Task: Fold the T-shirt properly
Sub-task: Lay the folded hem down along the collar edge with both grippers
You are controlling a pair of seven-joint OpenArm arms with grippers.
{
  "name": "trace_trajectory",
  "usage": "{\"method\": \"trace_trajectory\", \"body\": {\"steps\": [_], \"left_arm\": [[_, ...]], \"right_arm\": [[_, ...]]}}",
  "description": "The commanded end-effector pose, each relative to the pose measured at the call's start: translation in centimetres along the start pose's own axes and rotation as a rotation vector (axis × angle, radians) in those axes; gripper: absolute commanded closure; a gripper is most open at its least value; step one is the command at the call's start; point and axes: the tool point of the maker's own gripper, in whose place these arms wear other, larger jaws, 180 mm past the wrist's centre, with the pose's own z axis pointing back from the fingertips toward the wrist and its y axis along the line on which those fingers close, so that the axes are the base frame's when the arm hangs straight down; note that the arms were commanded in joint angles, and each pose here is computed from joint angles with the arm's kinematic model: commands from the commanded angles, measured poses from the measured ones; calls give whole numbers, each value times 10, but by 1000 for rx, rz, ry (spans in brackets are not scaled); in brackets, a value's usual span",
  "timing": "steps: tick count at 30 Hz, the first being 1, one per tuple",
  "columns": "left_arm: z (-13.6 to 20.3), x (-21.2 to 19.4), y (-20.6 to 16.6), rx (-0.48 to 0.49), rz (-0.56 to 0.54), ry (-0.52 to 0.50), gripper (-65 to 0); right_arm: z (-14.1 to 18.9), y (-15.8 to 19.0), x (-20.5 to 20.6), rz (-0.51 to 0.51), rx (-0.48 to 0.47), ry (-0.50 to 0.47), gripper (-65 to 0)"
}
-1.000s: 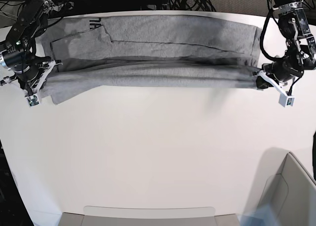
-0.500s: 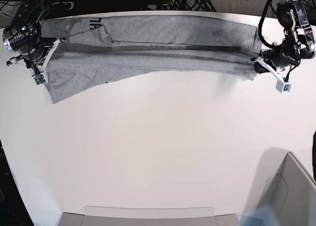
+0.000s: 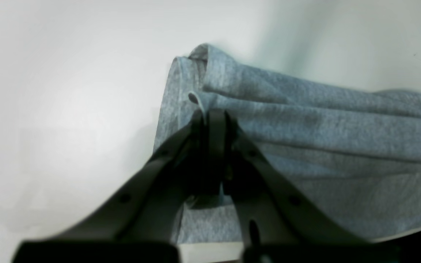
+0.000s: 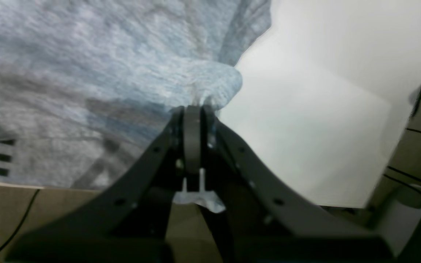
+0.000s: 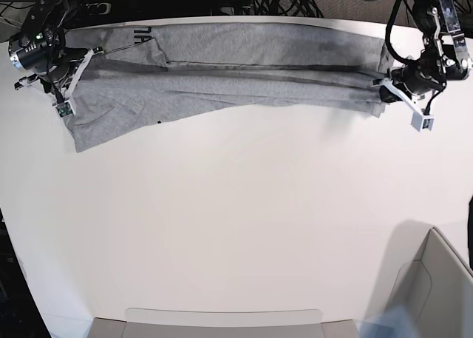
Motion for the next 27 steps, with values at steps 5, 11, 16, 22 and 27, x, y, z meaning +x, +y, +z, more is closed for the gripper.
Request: {"method": "trace_trajectory", "body": {"steps": [5,11,16,22,27], "left_arm": [[9,-2,8,29,-20,-6,-163],[11,-5,7,32,-26,-2,-167],[31,15,2,45,-64,-88,-166],[46,37,-7,42,-75,-234,-224],[39,27,-16,18,-66,-240,-278]], "right_arm": [[4,-7,3,24,-26,-6,0],[4,-3,-6,29,-17,17,-131],[4,3,-7,29,15,3,-165],[4,7,-7,29,39,-7,-165],[4,6,-5,29,36,-11,-165]]}}
